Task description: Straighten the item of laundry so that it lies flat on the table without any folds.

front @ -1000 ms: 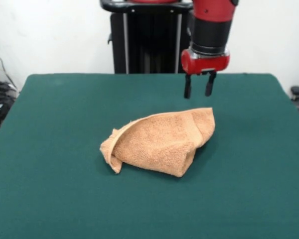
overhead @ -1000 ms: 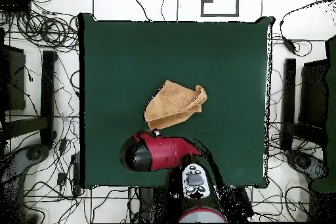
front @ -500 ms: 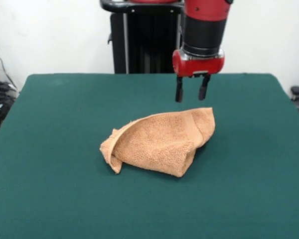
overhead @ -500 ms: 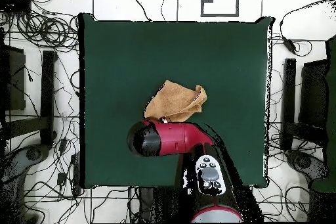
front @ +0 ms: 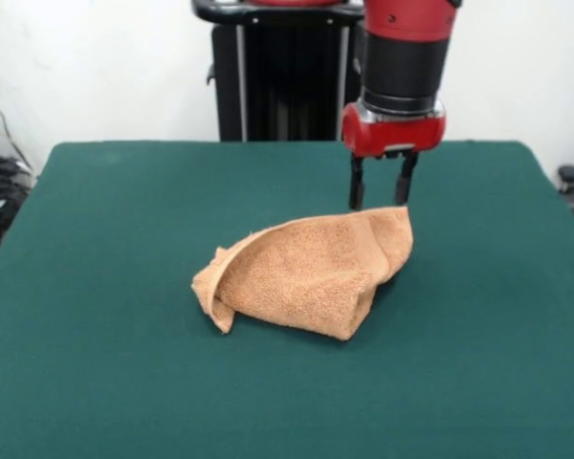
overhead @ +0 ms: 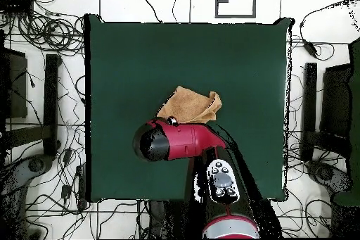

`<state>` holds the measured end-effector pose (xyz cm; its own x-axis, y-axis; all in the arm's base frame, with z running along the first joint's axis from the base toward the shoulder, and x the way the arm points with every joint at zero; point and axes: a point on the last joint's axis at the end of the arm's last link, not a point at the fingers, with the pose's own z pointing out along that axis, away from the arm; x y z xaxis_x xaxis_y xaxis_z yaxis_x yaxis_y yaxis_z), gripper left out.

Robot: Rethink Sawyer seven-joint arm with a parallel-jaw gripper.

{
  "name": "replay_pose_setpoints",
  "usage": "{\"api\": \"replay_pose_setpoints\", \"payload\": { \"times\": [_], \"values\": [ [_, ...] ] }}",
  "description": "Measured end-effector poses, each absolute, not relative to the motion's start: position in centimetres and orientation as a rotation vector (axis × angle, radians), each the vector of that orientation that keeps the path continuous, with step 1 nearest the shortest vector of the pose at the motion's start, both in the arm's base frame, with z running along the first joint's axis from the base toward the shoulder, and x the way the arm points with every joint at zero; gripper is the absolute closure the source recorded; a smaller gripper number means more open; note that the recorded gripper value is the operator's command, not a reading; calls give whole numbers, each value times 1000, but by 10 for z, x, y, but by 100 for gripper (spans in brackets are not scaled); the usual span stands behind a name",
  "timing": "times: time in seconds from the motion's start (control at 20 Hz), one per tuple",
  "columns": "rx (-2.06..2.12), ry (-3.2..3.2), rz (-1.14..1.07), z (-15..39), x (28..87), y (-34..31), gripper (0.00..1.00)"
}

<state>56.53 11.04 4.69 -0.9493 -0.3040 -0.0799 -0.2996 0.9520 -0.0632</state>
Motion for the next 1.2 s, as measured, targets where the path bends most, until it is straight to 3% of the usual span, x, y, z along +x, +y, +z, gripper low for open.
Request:
{"api": "replay_pose_setpoints", "payload": {
  "times": [1.2],
  "values": [
    [-615,2956,-64,6,546,117,0]
  ]
}}
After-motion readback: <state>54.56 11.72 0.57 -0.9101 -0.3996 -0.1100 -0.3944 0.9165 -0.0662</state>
